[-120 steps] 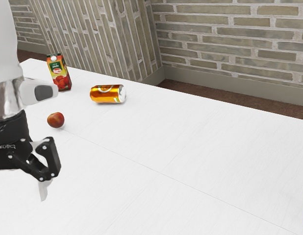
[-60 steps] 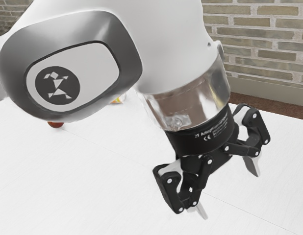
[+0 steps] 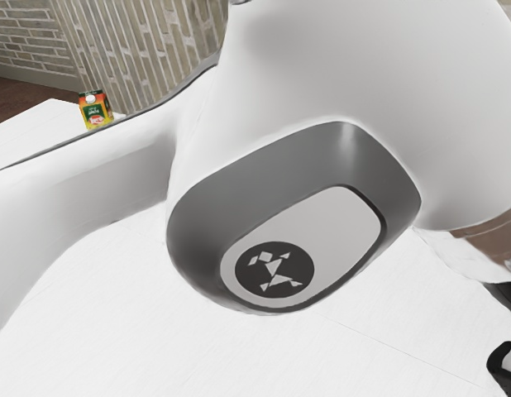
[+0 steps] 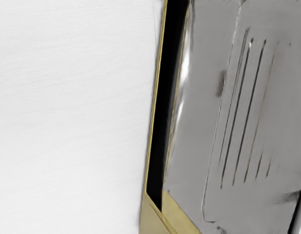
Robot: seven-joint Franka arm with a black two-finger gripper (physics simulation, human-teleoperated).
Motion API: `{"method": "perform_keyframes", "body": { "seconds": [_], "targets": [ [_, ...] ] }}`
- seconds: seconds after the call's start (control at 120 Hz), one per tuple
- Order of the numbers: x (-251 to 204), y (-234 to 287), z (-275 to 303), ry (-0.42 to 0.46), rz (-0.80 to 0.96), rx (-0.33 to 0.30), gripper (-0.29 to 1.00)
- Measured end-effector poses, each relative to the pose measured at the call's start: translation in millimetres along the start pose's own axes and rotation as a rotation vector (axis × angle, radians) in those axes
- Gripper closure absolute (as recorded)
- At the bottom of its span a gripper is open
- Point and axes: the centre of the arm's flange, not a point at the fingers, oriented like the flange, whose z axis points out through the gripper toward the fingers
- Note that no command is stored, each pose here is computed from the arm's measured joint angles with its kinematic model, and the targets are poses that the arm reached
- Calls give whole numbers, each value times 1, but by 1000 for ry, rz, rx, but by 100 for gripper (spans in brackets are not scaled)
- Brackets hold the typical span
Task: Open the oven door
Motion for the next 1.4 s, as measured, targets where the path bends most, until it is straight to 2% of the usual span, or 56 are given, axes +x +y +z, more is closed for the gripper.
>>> {"method": "perform_keyframes", "body": {
  "seconds": [0.3,0.392,0.608,0.933,1.117,1.267,1.4],
  "targets": [
    [-3,-20,-7,-11,-31,-39,0],
    [6,-8,9,16,-27,-47,0],
    [64,44,29,85,-73,-86,0],
    [73,61,38,89,-44,-94,0],
    [62,61,49,82,-13,-87,0],
    [26,38,55,51,54,-71,0],
    [9,38,58,23,80,-87,0]
  ]
}}
